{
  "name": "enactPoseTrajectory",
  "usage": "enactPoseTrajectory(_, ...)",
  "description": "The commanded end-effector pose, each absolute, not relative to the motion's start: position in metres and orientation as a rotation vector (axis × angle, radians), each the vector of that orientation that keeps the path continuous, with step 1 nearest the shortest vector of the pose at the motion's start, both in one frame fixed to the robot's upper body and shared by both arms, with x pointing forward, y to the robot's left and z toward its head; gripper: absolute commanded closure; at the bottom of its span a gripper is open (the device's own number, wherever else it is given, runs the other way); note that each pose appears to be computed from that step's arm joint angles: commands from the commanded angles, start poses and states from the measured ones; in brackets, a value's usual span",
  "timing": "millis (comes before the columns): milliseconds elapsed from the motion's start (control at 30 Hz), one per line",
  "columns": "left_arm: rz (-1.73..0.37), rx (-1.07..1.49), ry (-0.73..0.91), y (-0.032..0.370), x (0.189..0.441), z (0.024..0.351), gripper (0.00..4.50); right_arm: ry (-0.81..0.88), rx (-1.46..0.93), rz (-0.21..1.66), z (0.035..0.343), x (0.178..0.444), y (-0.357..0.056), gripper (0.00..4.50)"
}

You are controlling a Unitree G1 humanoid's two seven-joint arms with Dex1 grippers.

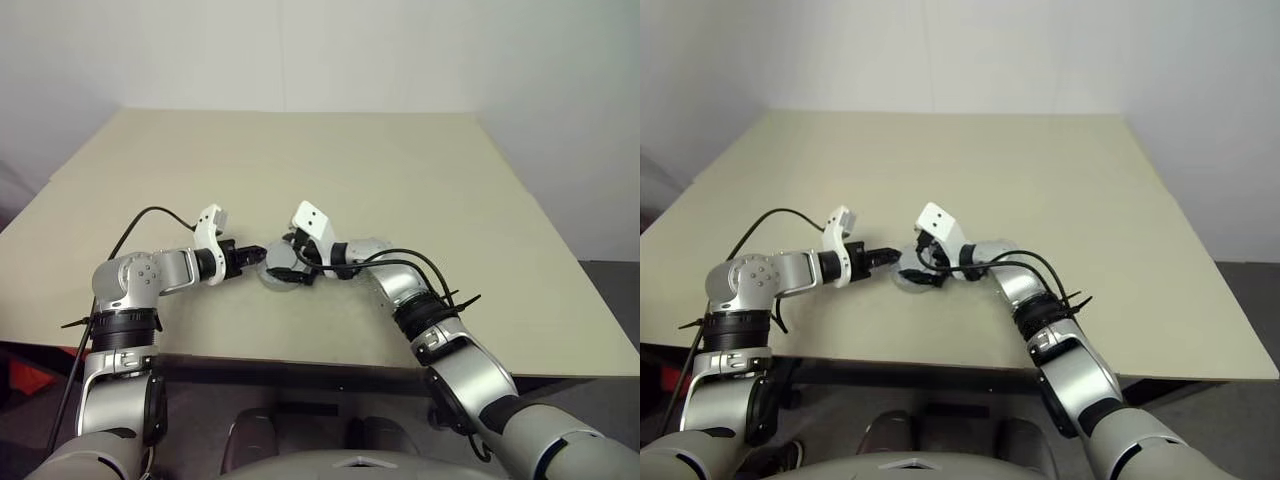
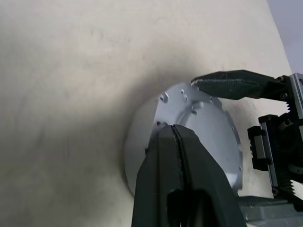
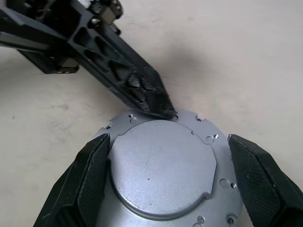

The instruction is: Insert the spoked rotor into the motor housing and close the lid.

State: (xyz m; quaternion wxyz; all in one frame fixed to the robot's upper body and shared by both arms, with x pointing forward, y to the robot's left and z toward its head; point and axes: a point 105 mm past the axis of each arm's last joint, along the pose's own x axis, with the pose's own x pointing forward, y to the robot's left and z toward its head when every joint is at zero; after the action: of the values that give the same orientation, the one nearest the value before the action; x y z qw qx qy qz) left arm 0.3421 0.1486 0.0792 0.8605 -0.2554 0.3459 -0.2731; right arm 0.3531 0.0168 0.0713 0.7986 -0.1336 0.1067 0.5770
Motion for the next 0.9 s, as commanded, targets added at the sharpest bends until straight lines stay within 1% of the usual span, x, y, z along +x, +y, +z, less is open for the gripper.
enactPoseTrajectory(33,-0.548,-0.532,0.777,0.15,0.339,0.069,4.5,0.195,-0.261,1.206,0.09,0.361,0.002,0.02)
enactPoseTrajectory(167,-0.553,-0.537,0.777,0.15,0.339,0.069,4.5,0.159,-0.239,1.197,0.108,0.365,-0.005,0.02)
enactPoseTrajectory(300,-0.574,-0.541,0.778,0.146,0.339,0.071,4.5,0.116,-0.15,1.153,0.133,0.375,-0.013,0.02)
enactPoseTrajectory(433,-0.592,-0.542,0.776,0.144,0.339,0.073,4.5,0.098,-0.084,1.129,0.146,0.38,-0.017,0.02)
enactPoseTrajectory(667,-0.632,-0.551,0.746,0.14,0.339,0.08,4.5,0.116,-0.073,1.112,0.144,0.38,-0.019,0.02)
enactPoseTrajectory(900,-0.709,-0.578,0.689,0.132,0.335,0.094,4.5,0.221,0.023,1.051,0.138,0.384,-0.033,0.02)
